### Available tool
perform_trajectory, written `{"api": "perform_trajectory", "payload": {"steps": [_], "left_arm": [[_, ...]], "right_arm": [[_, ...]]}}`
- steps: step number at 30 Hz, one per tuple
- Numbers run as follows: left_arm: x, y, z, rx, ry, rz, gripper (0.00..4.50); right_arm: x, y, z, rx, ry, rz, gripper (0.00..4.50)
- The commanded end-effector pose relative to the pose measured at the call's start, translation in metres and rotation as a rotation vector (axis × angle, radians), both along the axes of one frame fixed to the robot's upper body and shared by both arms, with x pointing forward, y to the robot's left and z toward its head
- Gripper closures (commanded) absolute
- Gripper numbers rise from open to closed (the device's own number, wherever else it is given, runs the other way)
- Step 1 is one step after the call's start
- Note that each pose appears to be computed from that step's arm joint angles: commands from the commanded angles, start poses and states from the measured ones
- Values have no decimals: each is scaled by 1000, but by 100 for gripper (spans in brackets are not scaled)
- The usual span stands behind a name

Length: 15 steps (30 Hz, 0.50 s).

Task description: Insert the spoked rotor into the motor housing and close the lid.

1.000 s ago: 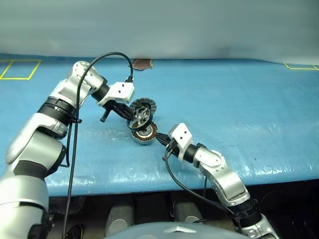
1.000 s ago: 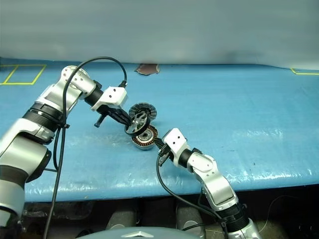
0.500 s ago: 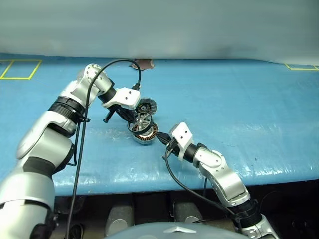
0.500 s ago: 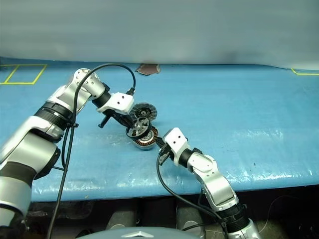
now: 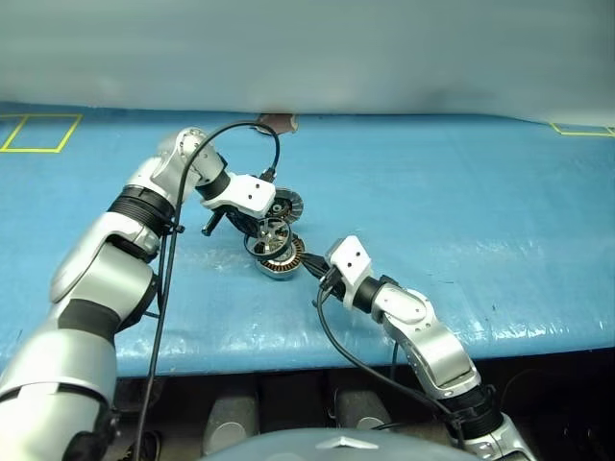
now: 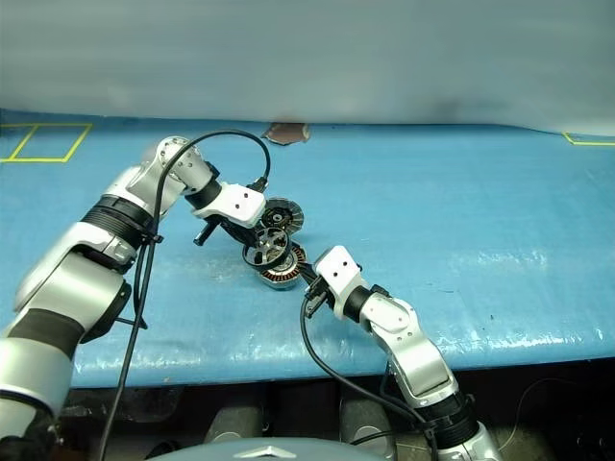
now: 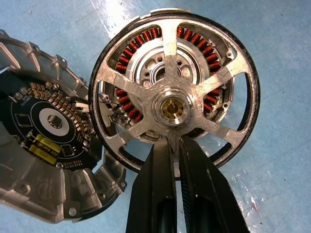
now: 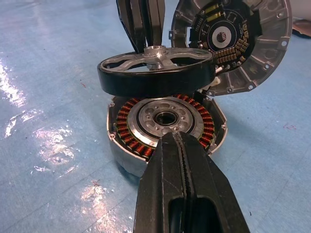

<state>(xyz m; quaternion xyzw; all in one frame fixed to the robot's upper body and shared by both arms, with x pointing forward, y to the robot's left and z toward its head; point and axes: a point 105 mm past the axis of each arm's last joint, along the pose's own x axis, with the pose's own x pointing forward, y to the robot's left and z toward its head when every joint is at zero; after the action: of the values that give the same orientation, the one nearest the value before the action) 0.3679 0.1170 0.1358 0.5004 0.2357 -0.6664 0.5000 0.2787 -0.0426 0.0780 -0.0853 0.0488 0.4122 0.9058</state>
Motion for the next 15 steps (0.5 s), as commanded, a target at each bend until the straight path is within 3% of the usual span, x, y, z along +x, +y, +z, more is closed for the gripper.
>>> {"api": "perform_trajectory", "payload": {"steps": [1, 15], "left_arm": [[6, -4, 18, -37, -41, 9, 445], [5, -10, 14, -23, -37, -4, 445]], "right_arm": [[0, 1, 15, 33, -60, 2, 450], [1, 0, 15, 34, -64, -5, 450]]}}
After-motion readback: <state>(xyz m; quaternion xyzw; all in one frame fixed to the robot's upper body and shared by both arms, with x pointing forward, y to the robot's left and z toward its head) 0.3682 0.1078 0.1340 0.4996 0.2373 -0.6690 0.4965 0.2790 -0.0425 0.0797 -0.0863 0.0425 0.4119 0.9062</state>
